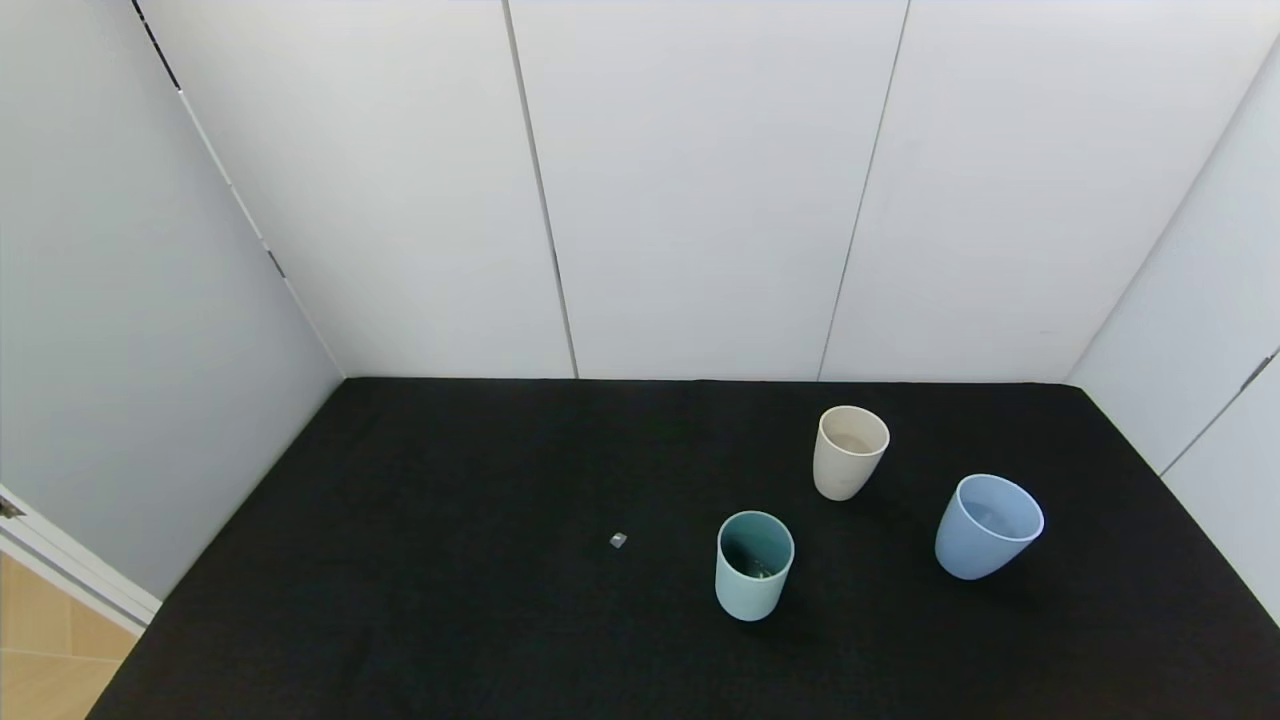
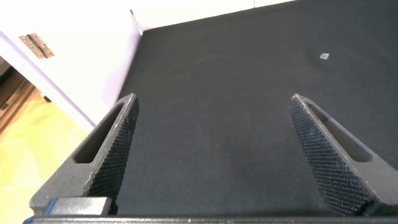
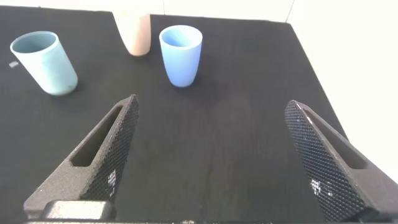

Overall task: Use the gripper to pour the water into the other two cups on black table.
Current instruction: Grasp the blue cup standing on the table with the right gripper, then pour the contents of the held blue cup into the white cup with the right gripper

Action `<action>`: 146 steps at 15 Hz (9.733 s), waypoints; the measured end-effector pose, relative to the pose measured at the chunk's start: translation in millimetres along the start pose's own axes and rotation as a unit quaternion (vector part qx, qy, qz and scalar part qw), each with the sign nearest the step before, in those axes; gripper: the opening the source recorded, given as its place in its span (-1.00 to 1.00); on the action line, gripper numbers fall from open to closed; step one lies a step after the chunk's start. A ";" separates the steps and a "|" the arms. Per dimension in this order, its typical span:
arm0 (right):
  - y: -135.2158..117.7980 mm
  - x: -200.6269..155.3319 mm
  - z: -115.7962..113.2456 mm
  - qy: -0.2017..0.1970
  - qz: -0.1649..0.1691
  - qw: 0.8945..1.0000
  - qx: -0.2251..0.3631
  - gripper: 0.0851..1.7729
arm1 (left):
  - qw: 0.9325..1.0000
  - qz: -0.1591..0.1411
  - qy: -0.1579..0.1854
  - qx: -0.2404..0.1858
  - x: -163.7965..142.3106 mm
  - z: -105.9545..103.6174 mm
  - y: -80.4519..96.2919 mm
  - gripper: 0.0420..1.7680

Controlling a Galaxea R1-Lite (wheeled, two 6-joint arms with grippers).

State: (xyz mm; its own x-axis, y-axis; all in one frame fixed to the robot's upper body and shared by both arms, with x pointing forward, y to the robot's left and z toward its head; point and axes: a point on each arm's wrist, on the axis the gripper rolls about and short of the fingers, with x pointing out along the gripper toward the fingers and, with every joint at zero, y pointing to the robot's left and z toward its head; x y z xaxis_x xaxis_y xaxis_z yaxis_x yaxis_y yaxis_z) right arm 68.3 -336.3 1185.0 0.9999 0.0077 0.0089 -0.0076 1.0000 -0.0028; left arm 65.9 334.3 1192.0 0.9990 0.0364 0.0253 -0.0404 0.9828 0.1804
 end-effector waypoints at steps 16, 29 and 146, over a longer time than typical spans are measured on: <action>0.4 121.6 115.1 0.131 0.022 0.991 -0.001 0.93 | 1.000 0.000 0.000 0.000 0.0 -0.1 0.0 0.94; 22.4 233.8 15.7 0.261 0.072 0.962 -0.018 0.93 | 1.000 0.000 0.000 0.000 0.0 -0.1 0.0 0.94; 129.3 422.7 85.3 0.218 0.074 0.731 -0.643 0.45 | 1.000 0.000 0.000 0.000 0.0 -0.1 0.0 0.94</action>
State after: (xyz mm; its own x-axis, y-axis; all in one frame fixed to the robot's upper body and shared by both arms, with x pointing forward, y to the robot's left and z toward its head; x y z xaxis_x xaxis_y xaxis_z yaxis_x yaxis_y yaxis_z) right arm 489.2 -203.6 1273.7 0.8987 -0.1661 -0.4059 -0.3821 0.1578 -0.9105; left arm 65.9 334.3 1191.9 0.9990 0.0364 0.0249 -0.0403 0.9828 0.1802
